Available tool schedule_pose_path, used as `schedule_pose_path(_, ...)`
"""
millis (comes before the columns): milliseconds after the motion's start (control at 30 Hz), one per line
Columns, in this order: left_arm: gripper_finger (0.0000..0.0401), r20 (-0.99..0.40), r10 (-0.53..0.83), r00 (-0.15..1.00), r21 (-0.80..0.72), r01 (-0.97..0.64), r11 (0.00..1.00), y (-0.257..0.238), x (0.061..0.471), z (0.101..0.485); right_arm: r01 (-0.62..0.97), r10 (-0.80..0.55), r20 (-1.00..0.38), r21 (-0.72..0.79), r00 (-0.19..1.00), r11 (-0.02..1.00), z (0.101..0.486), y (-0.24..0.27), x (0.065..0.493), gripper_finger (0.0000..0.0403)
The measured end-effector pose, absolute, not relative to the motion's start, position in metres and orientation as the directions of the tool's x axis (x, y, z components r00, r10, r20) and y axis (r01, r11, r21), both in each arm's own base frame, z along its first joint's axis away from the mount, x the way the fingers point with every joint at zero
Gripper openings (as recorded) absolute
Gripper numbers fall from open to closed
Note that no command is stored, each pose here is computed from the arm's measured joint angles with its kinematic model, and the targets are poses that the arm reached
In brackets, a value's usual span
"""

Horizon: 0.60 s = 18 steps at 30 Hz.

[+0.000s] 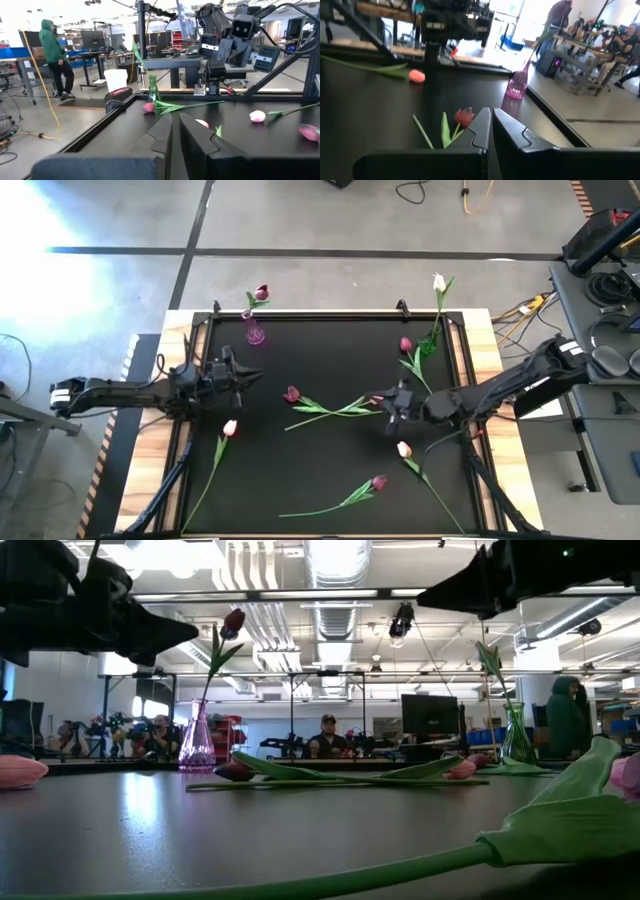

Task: Sort flowers into vase by color
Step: Put the red flower into the violet vase

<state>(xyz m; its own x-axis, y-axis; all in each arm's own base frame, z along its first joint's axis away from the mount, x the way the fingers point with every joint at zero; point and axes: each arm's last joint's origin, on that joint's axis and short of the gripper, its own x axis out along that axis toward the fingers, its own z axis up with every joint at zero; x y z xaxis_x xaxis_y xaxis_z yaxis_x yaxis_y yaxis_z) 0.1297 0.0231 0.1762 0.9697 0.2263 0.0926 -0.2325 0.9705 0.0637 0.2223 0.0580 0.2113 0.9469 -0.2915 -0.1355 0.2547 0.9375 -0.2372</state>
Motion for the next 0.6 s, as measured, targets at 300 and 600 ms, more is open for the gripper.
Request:
schedule_pose_path(300,0.0001,0.094,0.216,0.972,0.080,-0.224,0.971,0.023,0.135,0.175,0.250,-0.307,-0.222,-0.250,0.925,0.935,0.203,0.071,0.262,0.0012)
schedule_pose_path(600,0.0001,0.009,0.217,0.976,0.046,-0.217,0.975,0.023,0.141,0.164,0.274,-0.328,-0.405,-0.187,0.853,0.943,0.195,0.085,0.303,0.0021)
